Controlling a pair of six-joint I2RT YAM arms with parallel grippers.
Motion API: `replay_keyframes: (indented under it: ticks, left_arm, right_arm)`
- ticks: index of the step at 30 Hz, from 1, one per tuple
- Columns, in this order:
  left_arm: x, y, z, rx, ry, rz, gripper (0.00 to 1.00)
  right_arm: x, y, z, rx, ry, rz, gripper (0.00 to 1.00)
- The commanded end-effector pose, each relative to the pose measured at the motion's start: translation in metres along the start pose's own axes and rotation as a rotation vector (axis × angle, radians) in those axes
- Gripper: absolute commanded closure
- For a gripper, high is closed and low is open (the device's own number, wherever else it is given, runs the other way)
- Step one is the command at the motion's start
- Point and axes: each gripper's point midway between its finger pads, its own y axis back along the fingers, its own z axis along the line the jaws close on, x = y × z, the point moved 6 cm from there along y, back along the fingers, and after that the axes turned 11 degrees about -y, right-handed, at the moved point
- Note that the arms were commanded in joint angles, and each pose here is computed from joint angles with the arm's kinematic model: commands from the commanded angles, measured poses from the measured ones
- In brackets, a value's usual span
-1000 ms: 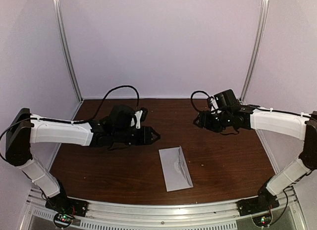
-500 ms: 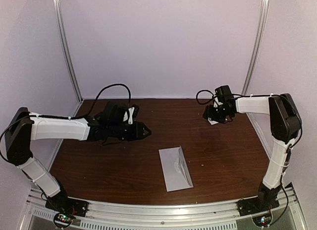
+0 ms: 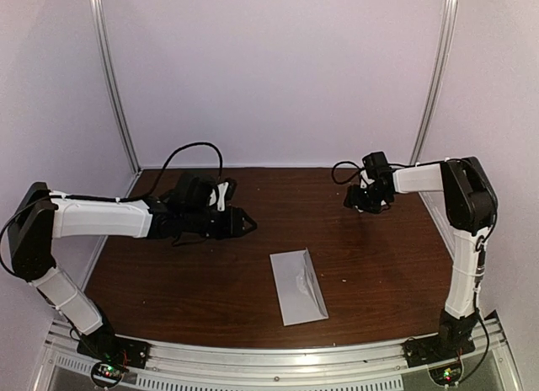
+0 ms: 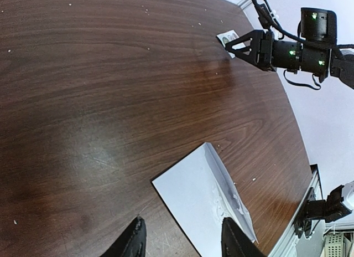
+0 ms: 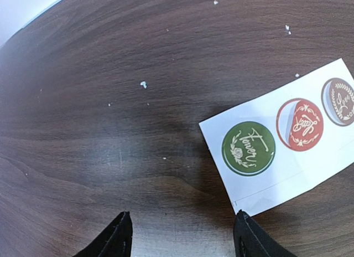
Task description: Place the letter into the envelope and seal it
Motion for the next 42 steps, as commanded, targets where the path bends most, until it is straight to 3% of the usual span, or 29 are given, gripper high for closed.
replay_keyframes:
  ticks: [1, 23, 42]
  left_arm:
    - [-0.006, 0.006, -0.001, 0.017, -0.017, -0.026, 0.52]
    - [0.002, 0.016, 0.002, 0.006, 0.008, -0.034, 0.52]
    - [0.006, 0.019, 0.001, 0.015, -0.004, -0.032, 0.52]
  right_arm:
    - [-0.009, -0.005, -0.002, -0.019, 0.019, -0.018, 0.37]
    - [-0.005, -0.026, -0.016, -0.027, 0.042, 0.021, 0.37]
    - [0.134, 0.007, -0.037, -0.118, -0.065, 0.32, 0.4]
